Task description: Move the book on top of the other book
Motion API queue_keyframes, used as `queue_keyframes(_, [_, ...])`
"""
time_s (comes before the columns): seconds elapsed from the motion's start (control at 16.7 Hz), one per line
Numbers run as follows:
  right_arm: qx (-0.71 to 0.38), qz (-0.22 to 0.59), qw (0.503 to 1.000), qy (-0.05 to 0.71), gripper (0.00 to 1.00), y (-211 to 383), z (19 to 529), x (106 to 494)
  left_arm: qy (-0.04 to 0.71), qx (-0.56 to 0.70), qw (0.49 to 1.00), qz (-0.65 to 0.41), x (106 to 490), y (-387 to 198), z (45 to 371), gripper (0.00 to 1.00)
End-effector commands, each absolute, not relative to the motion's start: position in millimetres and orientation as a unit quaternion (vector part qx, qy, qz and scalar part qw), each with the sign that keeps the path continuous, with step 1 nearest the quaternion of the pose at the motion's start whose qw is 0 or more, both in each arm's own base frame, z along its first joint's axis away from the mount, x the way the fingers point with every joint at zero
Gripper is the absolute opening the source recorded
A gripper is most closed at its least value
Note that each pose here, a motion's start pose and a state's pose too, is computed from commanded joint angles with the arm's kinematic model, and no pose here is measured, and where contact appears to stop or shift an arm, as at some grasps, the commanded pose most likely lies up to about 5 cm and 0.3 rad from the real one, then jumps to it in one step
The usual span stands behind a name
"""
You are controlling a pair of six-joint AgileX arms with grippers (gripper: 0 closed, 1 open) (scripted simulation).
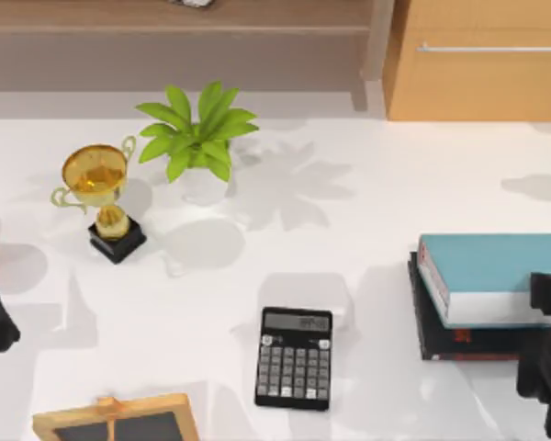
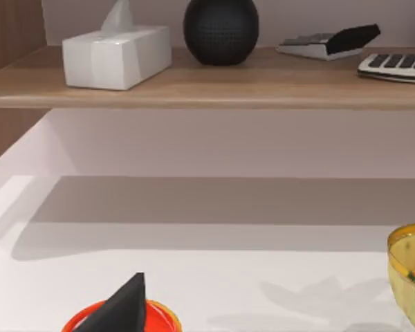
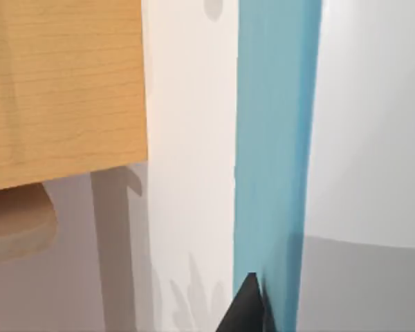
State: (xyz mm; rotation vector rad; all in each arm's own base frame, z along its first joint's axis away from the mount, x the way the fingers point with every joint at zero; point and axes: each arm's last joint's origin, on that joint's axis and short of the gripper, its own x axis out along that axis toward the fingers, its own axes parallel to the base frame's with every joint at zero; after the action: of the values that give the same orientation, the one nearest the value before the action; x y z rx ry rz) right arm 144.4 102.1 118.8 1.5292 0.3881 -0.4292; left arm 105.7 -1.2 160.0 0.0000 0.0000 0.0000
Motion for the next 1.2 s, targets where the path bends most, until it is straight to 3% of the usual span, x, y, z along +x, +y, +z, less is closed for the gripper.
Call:
queue_keyframes(0.48, [0.681, -0.191, 0.685, 0.174, 0.00, 101.9, 116.2, 147.9, 0.000, 0.000, 1.000, 0.000, 105.7, -1.2, 160.0, 1.00])
queue_keyframes(1.2, [0.681, -0.191, 0.685, 0.174, 0.90, 101.9, 116.2, 147.9, 0.000, 0.000, 1.000, 0.000, 105.7, -1.2, 160.0, 1.00])
